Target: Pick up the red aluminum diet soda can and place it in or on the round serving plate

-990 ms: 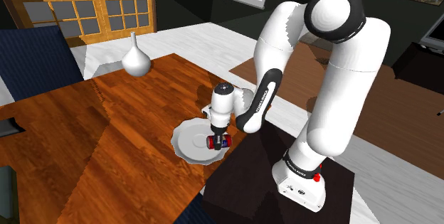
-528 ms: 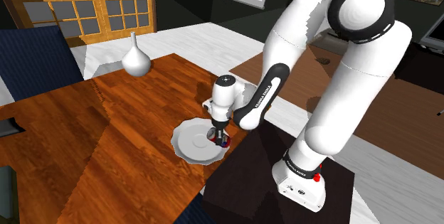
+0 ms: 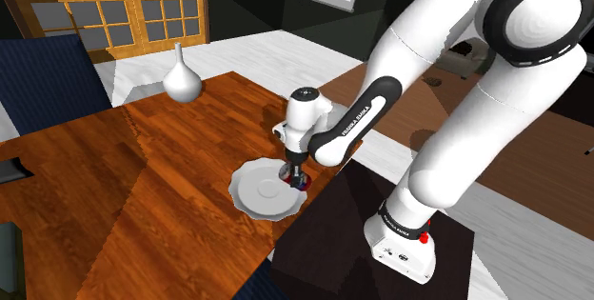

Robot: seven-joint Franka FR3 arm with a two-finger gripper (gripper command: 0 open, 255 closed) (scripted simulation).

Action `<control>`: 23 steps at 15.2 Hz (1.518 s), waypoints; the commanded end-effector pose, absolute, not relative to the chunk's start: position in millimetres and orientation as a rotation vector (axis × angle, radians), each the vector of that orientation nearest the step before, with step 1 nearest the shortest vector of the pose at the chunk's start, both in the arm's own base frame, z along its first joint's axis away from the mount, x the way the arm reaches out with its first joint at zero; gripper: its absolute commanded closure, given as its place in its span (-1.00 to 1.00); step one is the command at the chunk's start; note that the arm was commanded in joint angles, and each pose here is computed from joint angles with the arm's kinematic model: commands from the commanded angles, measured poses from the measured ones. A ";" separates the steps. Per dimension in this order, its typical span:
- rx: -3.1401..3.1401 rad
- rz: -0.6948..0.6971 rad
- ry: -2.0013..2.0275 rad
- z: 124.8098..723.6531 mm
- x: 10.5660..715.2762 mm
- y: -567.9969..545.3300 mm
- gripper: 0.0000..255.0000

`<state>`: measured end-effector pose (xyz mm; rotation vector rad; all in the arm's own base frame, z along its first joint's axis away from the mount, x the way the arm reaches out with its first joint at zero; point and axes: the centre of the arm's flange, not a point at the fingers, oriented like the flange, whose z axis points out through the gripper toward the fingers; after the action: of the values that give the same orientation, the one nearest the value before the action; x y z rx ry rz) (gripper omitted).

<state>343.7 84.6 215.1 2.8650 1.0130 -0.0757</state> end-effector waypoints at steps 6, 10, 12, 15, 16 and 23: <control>2.866 -0.076 1.013 221.6 418.3 110.7 1.00; 2.866 -0.076 1.013 206.4 433.9 116.1 1.00; 2.866 -0.076 1.013 195.8 433.9 116.1 1.00; 2.866 -0.076 1.013 180.0 433.9 116.1 1.00; 2.866 -0.076 1.013 174.7 433.9 116.1 1.00; 2.866 -0.076 1.013 148.7 433.9 116.1 1.00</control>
<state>436.1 117.3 153.0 2.8647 1.0176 -0.0605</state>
